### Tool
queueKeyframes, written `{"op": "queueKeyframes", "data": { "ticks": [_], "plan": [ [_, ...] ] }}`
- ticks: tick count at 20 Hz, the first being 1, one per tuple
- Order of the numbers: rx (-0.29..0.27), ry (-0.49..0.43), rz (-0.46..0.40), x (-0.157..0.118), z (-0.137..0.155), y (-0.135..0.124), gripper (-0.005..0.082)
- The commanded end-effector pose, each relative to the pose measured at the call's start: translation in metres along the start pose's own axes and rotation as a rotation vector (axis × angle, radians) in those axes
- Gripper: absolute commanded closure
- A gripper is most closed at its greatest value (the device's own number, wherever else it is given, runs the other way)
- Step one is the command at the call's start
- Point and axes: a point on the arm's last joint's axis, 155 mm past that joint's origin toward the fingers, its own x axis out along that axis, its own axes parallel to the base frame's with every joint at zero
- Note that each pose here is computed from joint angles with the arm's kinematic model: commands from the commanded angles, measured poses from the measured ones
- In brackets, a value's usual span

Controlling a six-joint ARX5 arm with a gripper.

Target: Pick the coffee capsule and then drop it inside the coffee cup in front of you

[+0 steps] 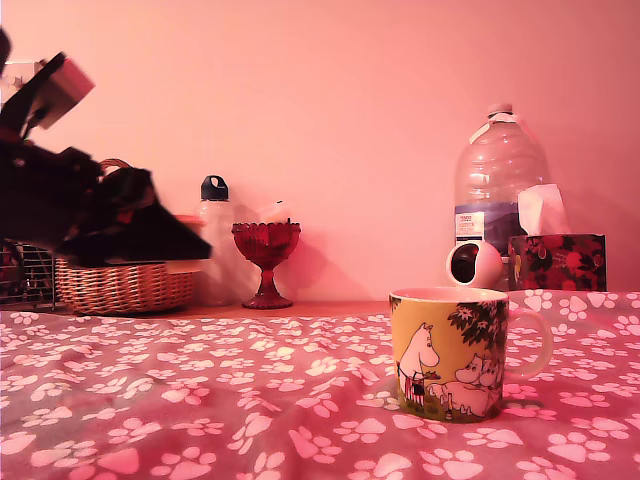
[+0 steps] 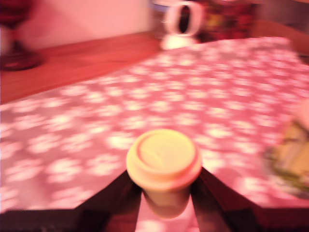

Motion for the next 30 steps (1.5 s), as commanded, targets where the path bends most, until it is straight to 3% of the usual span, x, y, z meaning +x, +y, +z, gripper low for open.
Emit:
{"op": "queueKeyframes", "data": {
  "ticks": [1,22,30],
  "plan": [
    [0.005,0.000,-0.026,-0.003,-0.001,-0.012,0.0644],
    [0.070,0.079,-0.330,-0.005,0.004,-0.137,0.0644],
    [0.087,0.091,-0.337,0.001,0.019,-0.151,0.0644]
  ]
}}
